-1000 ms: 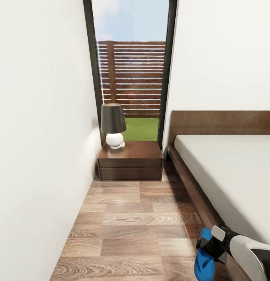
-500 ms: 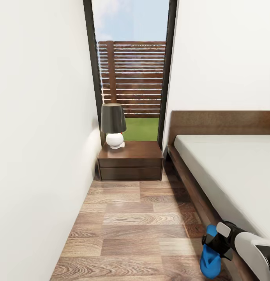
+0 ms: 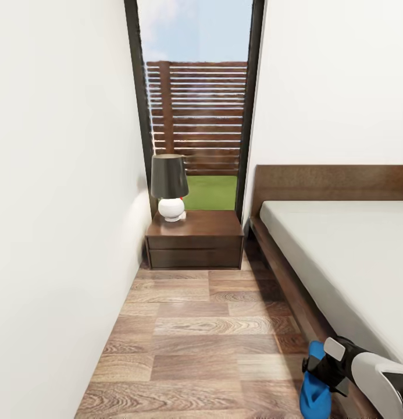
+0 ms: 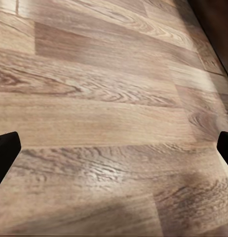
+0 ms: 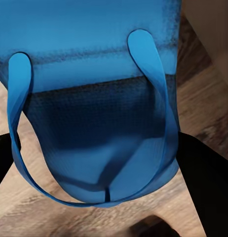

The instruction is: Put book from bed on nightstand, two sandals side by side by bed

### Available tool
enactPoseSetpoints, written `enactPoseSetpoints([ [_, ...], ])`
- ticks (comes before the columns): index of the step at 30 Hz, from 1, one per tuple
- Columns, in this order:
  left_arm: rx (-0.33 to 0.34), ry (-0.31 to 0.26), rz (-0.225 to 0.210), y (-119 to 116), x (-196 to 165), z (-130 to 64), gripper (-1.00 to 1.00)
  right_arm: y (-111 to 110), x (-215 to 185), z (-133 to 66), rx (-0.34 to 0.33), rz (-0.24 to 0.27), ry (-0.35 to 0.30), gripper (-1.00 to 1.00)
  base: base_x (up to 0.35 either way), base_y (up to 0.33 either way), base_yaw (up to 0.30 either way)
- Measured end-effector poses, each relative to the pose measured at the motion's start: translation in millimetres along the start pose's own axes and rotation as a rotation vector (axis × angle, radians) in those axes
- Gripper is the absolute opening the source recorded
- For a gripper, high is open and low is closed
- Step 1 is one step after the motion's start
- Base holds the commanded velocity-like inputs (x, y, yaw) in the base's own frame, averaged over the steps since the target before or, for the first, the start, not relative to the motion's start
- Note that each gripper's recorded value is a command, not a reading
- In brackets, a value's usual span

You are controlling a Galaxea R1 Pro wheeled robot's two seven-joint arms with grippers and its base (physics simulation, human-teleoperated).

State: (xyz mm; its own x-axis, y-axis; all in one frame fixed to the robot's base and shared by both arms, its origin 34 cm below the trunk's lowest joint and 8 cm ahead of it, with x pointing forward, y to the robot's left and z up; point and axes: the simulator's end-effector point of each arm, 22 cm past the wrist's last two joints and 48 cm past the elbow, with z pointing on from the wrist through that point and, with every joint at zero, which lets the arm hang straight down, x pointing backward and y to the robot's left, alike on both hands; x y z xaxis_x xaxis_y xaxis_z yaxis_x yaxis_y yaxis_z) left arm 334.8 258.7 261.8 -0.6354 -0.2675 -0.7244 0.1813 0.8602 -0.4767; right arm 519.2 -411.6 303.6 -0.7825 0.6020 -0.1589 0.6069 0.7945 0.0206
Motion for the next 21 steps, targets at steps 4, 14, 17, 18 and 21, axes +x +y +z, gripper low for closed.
enactPoseSetpoints([
  [4, 0.000, 0.001, 0.000, 0.0, 0.2, 0.0, 1.00, 0.5, 0.4, 0.2, 0.000, -0.001, 0.000, -1.00, -0.127, 0.000, 0.000],
  [14, 0.000, 0.001, 0.000, -0.1, 0.3, 0.0, 1.00, 1.6, 0.2, 0.0, -0.001, -0.004, -0.001, -1.00, -0.131, 0.000, 0.000],
  [17, 0.000, 0.001, 0.000, -0.1, 0.3, -0.1, 1.00, 3.5, 1.2, 0.2, -0.004, -0.006, 0.000, -1.00, -0.115, 0.000, 0.000],
  [18, 0.000, 0.001, 0.000, -0.1, 0.4, -0.1, 1.00, 4.0, 1.5, 0.3, -0.004, -0.007, 0.001, -1.00, -0.113, 0.000, 0.000],
  [21, 0.001, 0.001, -0.001, -0.5, 0.3, 0.2, 1.00, 5.5, 2.4, 0.4, -0.006, -0.008, 0.002, -1.00, -0.113, 0.000, 0.000],
])
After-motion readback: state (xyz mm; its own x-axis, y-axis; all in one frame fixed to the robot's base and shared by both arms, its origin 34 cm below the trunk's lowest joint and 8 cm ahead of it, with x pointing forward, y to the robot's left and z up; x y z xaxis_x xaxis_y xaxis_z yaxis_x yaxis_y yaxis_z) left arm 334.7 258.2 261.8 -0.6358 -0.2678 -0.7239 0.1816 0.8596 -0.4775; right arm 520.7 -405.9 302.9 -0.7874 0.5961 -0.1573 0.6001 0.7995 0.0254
